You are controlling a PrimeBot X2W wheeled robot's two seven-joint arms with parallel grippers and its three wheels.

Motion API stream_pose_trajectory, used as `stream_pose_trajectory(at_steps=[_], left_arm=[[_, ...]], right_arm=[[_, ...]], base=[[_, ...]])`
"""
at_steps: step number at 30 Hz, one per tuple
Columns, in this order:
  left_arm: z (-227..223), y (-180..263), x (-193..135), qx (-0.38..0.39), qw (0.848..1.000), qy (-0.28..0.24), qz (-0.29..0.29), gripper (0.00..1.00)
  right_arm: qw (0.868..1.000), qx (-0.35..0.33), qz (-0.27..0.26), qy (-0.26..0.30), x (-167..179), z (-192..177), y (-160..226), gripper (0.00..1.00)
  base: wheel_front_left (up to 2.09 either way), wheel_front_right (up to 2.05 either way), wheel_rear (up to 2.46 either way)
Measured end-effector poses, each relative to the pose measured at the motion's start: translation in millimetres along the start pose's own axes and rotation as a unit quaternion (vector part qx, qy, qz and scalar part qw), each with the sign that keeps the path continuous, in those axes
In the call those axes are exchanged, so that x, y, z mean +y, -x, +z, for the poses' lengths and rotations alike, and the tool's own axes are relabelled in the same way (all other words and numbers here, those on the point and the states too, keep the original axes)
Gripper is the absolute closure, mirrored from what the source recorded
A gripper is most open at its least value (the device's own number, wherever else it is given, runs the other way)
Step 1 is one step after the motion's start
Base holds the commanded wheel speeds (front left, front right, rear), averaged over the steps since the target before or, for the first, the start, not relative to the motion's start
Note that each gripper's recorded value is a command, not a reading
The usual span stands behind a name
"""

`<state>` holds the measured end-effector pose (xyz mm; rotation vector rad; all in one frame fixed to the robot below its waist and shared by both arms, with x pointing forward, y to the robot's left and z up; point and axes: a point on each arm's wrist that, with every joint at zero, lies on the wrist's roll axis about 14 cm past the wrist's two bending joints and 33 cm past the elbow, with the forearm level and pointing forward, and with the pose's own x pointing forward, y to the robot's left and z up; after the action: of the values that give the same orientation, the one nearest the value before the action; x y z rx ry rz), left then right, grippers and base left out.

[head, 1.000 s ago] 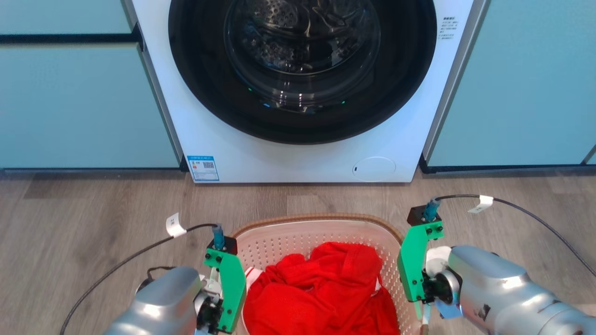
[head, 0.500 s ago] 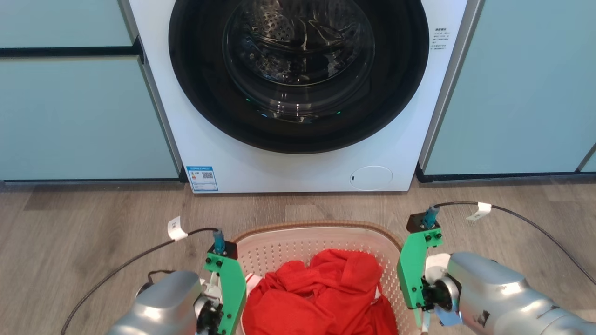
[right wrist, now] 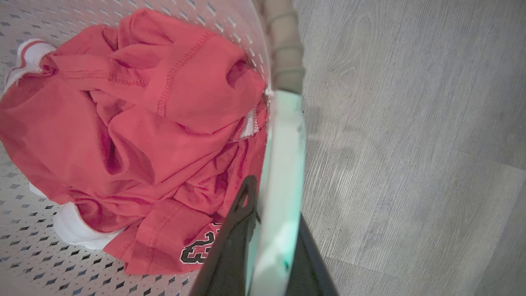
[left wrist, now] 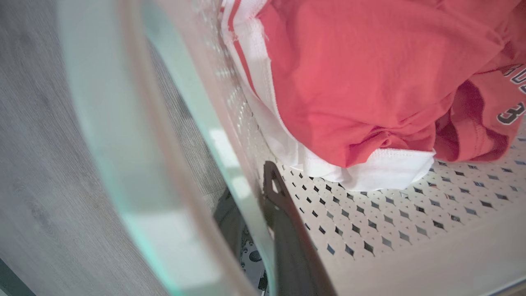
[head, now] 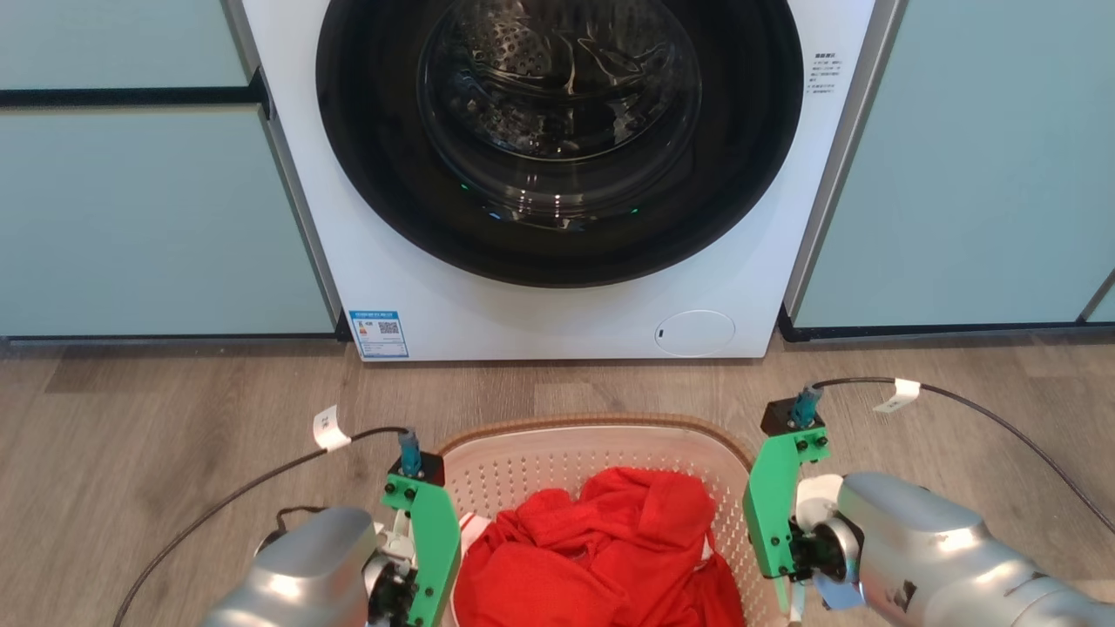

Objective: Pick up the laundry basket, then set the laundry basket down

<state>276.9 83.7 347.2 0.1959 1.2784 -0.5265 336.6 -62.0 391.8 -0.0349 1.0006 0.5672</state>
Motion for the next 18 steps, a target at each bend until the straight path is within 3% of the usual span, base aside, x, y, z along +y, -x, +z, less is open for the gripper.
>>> stream_pose_trajectory(at_steps=[18], left_arm=[[-2.3,-0.3,-0.4,0.004,1.000,0.012,-0.005,1.00]], right_arm=[[1.000,0.005,0.001,0.001,0.6,-0.8,-0.8,1.00]], base=[[0.00,0.00,0.00]])
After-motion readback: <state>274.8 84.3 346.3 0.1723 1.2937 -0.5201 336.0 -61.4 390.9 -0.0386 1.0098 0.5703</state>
